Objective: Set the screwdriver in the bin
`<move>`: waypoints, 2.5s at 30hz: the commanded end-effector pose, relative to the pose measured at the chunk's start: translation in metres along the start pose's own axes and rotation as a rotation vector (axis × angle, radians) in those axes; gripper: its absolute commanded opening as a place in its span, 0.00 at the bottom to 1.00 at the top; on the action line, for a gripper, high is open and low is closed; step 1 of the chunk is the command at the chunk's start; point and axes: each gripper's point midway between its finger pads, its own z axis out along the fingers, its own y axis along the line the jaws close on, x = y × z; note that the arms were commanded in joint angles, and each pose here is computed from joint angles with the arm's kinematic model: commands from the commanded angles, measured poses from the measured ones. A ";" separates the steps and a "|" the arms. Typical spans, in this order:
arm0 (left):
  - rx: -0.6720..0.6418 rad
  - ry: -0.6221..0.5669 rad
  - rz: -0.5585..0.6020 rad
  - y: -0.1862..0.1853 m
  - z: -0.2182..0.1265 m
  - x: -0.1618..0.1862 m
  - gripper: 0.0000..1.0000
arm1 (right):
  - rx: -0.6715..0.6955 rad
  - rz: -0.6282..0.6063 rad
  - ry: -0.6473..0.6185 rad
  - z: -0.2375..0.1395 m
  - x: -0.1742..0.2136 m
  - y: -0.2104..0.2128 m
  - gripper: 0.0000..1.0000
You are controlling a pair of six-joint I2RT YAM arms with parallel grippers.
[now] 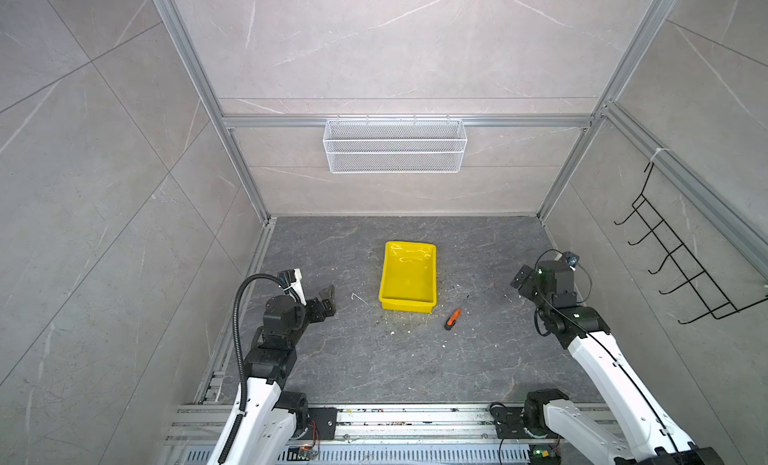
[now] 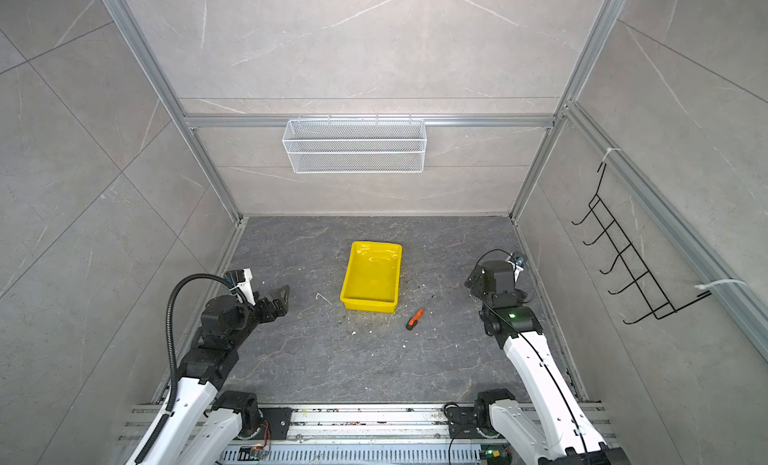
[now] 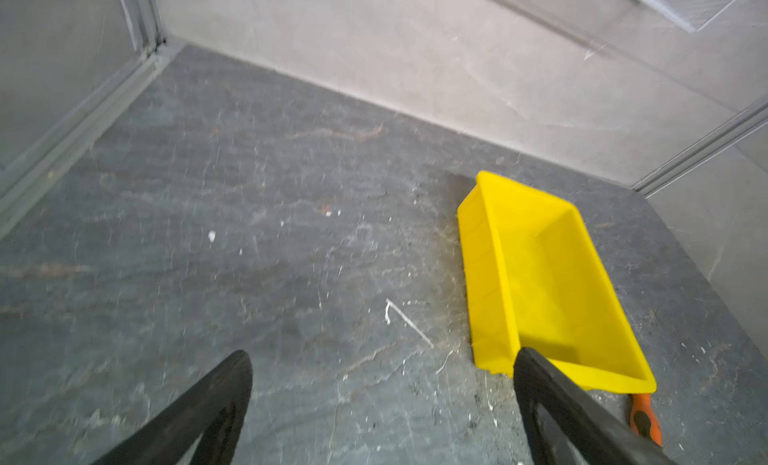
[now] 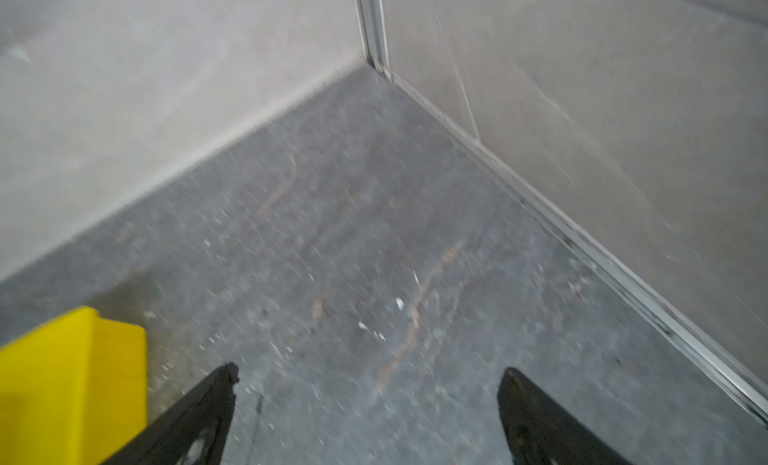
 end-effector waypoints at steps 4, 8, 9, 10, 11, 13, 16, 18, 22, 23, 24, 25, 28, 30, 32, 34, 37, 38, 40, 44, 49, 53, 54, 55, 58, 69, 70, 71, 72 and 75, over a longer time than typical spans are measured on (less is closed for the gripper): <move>-0.161 0.210 -0.104 0.030 0.010 0.045 1.00 | 0.049 -0.040 0.077 -0.019 0.024 -0.025 1.00; -0.368 0.260 -0.187 0.064 0.008 0.062 1.00 | 0.137 0.033 0.076 -0.016 0.031 -0.041 1.00; -0.351 0.266 -0.183 0.062 0.011 0.063 1.00 | 0.135 0.050 0.091 -0.019 0.034 -0.042 1.00; -0.328 0.273 -0.180 0.058 0.014 0.064 1.00 | 0.131 0.069 0.109 -0.023 0.037 -0.043 1.00; -0.299 0.282 -0.179 0.054 0.017 0.066 1.00 | 0.116 0.084 0.139 -0.027 0.040 -0.041 1.00; -0.305 0.299 -0.202 0.056 0.017 0.074 1.00 | 0.004 0.082 0.196 -0.031 0.050 -0.024 1.00; -0.371 0.294 -0.214 0.066 0.010 0.074 1.00 | -0.108 0.112 0.233 -0.040 0.066 -0.014 1.00; -0.389 0.257 -0.224 0.070 0.004 0.073 1.00 | -0.113 0.109 0.244 -0.049 0.072 -0.020 0.99; -0.344 0.180 -0.238 0.069 -0.003 0.073 1.00 | -0.138 0.040 0.285 -0.064 0.077 -0.022 0.99; -0.336 0.158 -0.244 0.068 -0.005 0.072 1.00 | -0.189 0.031 0.310 -0.064 0.079 -0.012 0.99; -0.332 0.140 -0.253 0.069 -0.006 0.072 1.00 | -0.219 0.037 0.338 -0.065 0.082 -0.005 0.99; -0.335 0.119 -0.269 0.071 -0.009 0.073 1.00 | -0.249 0.048 0.371 -0.063 0.086 0.004 0.99; -0.326 0.089 -0.280 0.071 -0.015 0.073 1.00 | -0.329 0.096 0.446 -0.057 0.094 0.026 0.99; -0.309 0.069 -0.276 0.070 -0.017 0.071 1.00 | -0.378 0.132 0.462 -0.053 0.099 0.038 0.99; -0.307 0.055 -0.275 0.070 -0.019 0.070 1.00 | -0.396 0.157 0.468 -0.047 0.110 0.045 0.99; -0.309 0.048 -0.275 0.071 -0.019 0.070 1.00 | -0.392 0.167 0.495 -0.041 0.127 0.052 0.98; -0.329 0.045 -0.284 0.075 -0.020 0.071 1.00 | -0.381 0.166 0.533 -0.033 0.151 0.067 0.95; -0.325 0.047 -0.285 0.074 -0.019 0.071 1.00 | -0.381 0.157 0.533 -0.031 0.157 0.074 0.93; -0.321 0.052 -0.283 0.073 -0.019 0.072 1.00 | -0.381 0.136 0.530 -0.029 0.167 0.088 0.88; -0.313 0.055 -0.280 0.072 -0.016 0.072 1.00 | -0.368 0.135 0.600 -0.024 0.187 0.116 0.74; -0.311 0.068 -0.289 0.072 -0.013 0.075 1.00 | -0.311 0.127 0.638 -0.008 0.192 0.135 0.55; -0.312 0.065 -0.283 0.072 -0.013 0.074 1.00 | -0.279 0.186 0.667 0.000 0.200 0.141 0.56; -0.314 0.062 -0.281 0.072 -0.014 0.072 1.00 | -0.278 0.199 0.670 0.002 0.201 0.143 0.56; -0.312 0.062 -0.281 0.071 -0.014 0.072 1.00 | -0.275 0.208 0.675 0.004 0.202 0.145 0.56; -0.304 0.058 -0.284 0.070 -0.015 0.071 1.00 | -0.244 0.222 0.716 0.012 0.212 0.151 0.55; 0.092 0.081 -0.147 0.005 0.002 0.071 1.00 | -0.122 0.270 0.727 0.029 0.238 0.127 0.45; 0.157 0.076 -0.115 -0.008 0.003 0.072 1.00 | -0.111 0.270 0.727 0.030 0.240 0.123 0.45; 0.203 0.078 -0.082 -0.018 0.004 0.075 1.00 | -0.100 0.268 0.730 0.030 0.243 0.119 0.44; 0.218 0.078 -0.054 -0.024 0.005 0.076 1.00 | -0.091 0.263 0.732 0.031 0.246 0.116 0.44; 0.202 0.105 0.024 -0.033 0.009 0.082 1.00 | -0.073 0.228 0.742 0.034 0.253 0.110 0.43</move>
